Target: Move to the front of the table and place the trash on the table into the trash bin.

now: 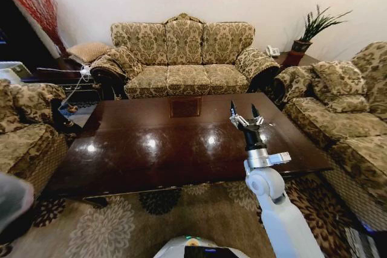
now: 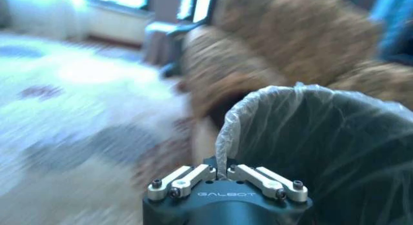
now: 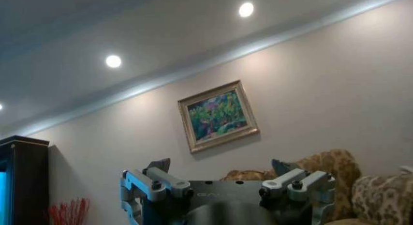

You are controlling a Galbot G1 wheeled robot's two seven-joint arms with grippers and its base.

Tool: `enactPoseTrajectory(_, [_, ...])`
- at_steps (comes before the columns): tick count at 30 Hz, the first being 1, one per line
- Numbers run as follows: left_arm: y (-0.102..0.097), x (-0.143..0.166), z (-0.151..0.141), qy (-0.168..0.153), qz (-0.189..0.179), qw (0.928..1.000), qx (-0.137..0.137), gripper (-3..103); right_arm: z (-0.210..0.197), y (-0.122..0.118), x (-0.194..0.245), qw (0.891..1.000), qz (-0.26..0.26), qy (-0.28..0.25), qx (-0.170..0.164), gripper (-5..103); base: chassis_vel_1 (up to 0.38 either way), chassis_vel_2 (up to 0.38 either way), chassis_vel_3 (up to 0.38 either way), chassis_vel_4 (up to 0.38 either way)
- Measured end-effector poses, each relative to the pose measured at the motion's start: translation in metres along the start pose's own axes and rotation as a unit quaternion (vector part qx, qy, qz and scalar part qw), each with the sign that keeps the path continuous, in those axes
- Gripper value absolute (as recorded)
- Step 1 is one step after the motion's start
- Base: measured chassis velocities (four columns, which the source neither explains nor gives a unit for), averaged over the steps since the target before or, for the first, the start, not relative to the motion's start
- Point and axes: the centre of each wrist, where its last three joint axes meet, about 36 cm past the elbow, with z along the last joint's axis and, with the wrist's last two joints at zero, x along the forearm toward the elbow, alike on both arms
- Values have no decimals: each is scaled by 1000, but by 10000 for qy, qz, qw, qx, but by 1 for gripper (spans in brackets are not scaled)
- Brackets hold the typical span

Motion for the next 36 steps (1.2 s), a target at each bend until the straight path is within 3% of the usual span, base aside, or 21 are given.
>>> enactPoseTrajectory(3, [13,-3,24,175,-218,9996,54,3,-2,-1,5,10000,32,40,9,100,159,-212,-159,213])
enactPoseTrajectory(4, [28,-5,55,420,-454,9981,82,3,-5,-1,11,9999,69,94,11,100,101,-160,-103,164])
enactPoseTrajectory(6, [34,-6,71,551,-549,9969,83,3,-7,-2,14,9999,92,110,27,100,61,-160,-103,134])
enactPoseTrajectory(9, [58,-2,135,1083,-874,9903,-28,3,-17,-6,25,9996,130,175,153,100,13,-88,-8,93])
enactPoseTrajectory(10, [58,-2,135,1083,-874,9903,-28,3,-17,-6,25,9996,130,175,153,100,-12,-20,15,73])
enactPoseTrajectory(12, [71,2,173,1343,-979,9860,-138,3,-24,-11,31,9993,186,198,270,100,-82,-25,113,18])
enactPoseTrajectory(17, [83,7,217,1579,-1060,9813,-302,3,-30,-15,37,9987,261,216,384,100,-118,-56,162,55])
enactPoseTrajectory(19, [87,12,250,1787,-1175,9762,-364,3,-28,-16,42,9979,366,202,488,100,-181,-152,190,177])
enactPoseTrajectory(25, [85,11,279,1983,-1112,9732,-357,3,-25,-12,48,9963,503,214,667,100,-161,-193,170,184])
enactPoseTrajectory(32, [74,-1,285,1985,-848,9759,-324,3,-23,-12,58,9951,486,287,814,100,-43,-84,36,49])
enactPoseTrajectory(35, [76,-3,285,2173,-767,9724,-361,0,-22,-12,62,9949,512,329,805,100,63,67,-38,-53])
enactPoseTrajectory(36, [78,-2,284,2314,-663,9699,-371,5,-22,-11,62,9949,521,324,803,100,47,81,-7,-41])
